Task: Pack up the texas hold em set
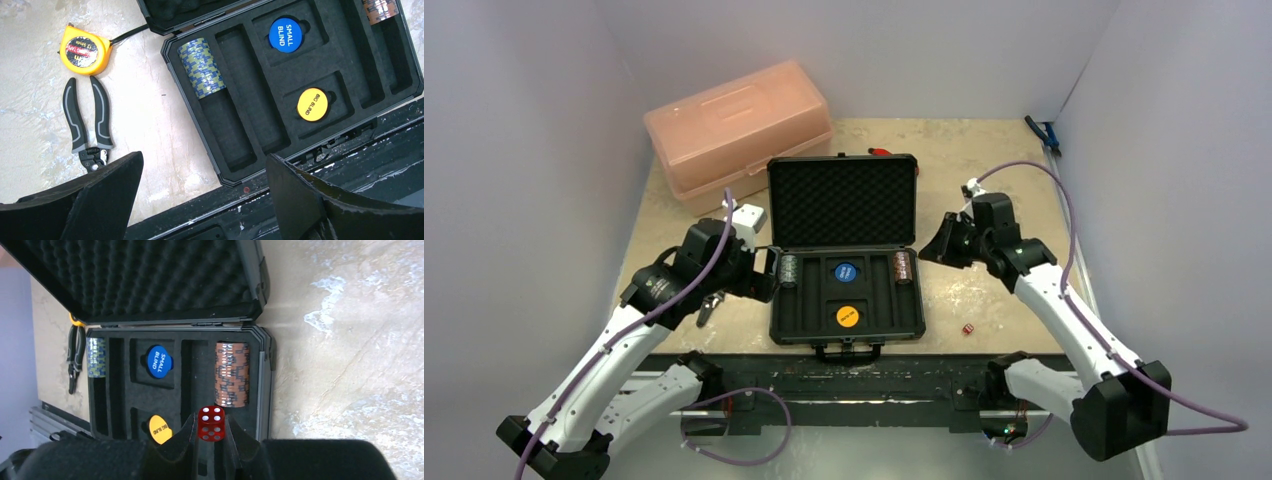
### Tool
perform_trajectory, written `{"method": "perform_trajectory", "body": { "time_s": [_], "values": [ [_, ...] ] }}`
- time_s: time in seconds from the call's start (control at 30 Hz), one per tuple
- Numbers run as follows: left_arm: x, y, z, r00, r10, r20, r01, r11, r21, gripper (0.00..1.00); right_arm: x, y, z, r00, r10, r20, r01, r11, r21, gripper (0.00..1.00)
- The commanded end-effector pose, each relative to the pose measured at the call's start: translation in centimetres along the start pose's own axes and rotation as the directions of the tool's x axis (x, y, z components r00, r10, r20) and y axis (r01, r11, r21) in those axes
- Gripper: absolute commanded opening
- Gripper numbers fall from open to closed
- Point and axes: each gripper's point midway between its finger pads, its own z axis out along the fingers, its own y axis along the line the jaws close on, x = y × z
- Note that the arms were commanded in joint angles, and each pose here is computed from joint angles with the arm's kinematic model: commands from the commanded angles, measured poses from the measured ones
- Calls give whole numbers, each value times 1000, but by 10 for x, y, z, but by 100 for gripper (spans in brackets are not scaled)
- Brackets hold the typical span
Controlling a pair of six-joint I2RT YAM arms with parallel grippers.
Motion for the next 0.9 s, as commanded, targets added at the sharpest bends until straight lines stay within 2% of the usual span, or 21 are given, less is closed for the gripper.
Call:
{"method": "perform_trajectory", "body": {
  "time_s": [0.0,0.2,0.47,0.87],
  "values": [
    [-8,3,-1,999,13,34,-12,1000,-10,92,-8,17,0,997,-76,22,75,997,13,0],
    [-8,4,-2,999,13,35,-12,1000,-14,92,-6,33,8,989,-145,14,144,987,75,0],
    [-8,4,-2,999,11,37,-11,1000,-18,92,19,13,17,985,-168,-43,173,962,212,0],
    [-7,4,-2,999,11,34,-10,1000,-17,92,60,8,37,980,-165,-111,186,958,220,0]
  ]
}}
